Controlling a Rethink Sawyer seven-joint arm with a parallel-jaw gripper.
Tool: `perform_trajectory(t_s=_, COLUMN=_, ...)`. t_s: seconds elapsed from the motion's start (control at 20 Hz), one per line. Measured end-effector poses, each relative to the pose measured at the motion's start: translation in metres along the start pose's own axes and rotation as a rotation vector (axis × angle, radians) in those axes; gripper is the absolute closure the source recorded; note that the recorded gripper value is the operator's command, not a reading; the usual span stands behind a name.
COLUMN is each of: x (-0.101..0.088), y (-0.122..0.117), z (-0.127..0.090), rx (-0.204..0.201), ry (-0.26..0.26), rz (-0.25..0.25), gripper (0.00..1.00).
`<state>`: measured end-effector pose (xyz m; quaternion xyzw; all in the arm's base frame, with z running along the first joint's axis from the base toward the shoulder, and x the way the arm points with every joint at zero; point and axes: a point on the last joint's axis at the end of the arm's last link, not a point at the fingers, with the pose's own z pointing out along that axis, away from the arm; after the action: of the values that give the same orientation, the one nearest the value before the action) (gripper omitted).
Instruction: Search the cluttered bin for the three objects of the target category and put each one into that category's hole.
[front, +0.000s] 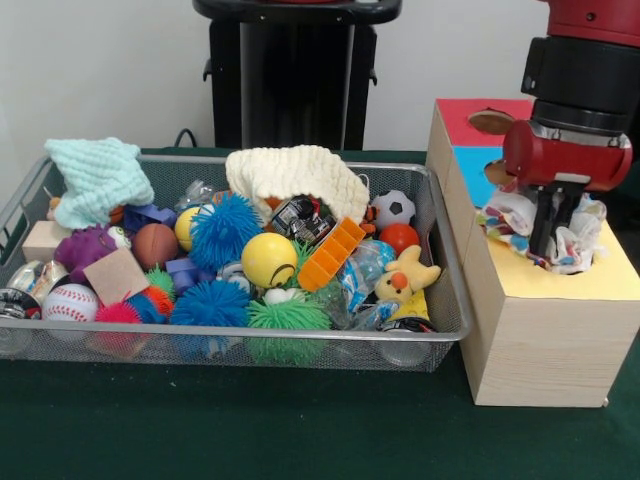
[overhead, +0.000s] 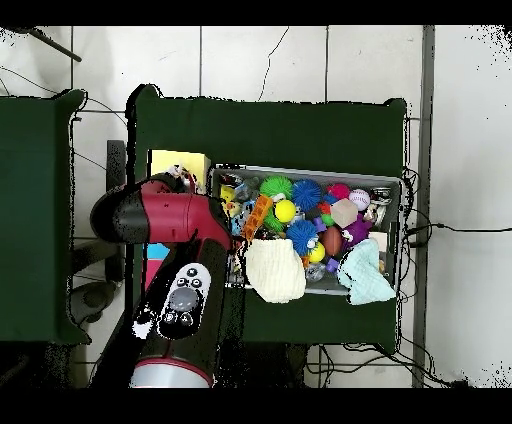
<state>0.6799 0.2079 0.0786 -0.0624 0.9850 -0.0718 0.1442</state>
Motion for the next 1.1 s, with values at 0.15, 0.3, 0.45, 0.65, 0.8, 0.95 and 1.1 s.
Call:
perform_trajectory(t_s=0.15, x=0.000, y=0.000, z=-0.002, rx=-0.006, ry=0.012, rz=0.009, gripper=1.00)
perform_trajectory(t_s=0.3, x=-0.001, y=0.001, z=-0.004, rx=-0.011, ry=0.023, rz=0.017, gripper=1.00)
perform_trajectory(t_s=0.45, x=-0.003, y=0.003, z=-0.011, rx=-0.022, ry=0.037, rz=0.029, gripper=1.00)
perform_trajectory(t_s=0.65, x=-0.004, y=0.006, z=-0.016, rx=-0.031, ry=0.046, rz=0.035, gripper=1.00)
perform_trajectory(t_s=0.8, x=-0.006, y=0.009, z=-0.021, rx=-0.037, ry=0.051, rz=0.037, gripper=1.00)
perform_trajectory(t_s=0.95, x=-0.007, y=0.011, z=-0.027, rx=-0.042, ry=0.053, rz=0.035, gripper=1.00)
perform_trajectory(t_s=1.1, x=-0.009, y=0.014, z=-0.033, rx=-0.049, ry=0.059, rz=0.039, gripper=1.00)
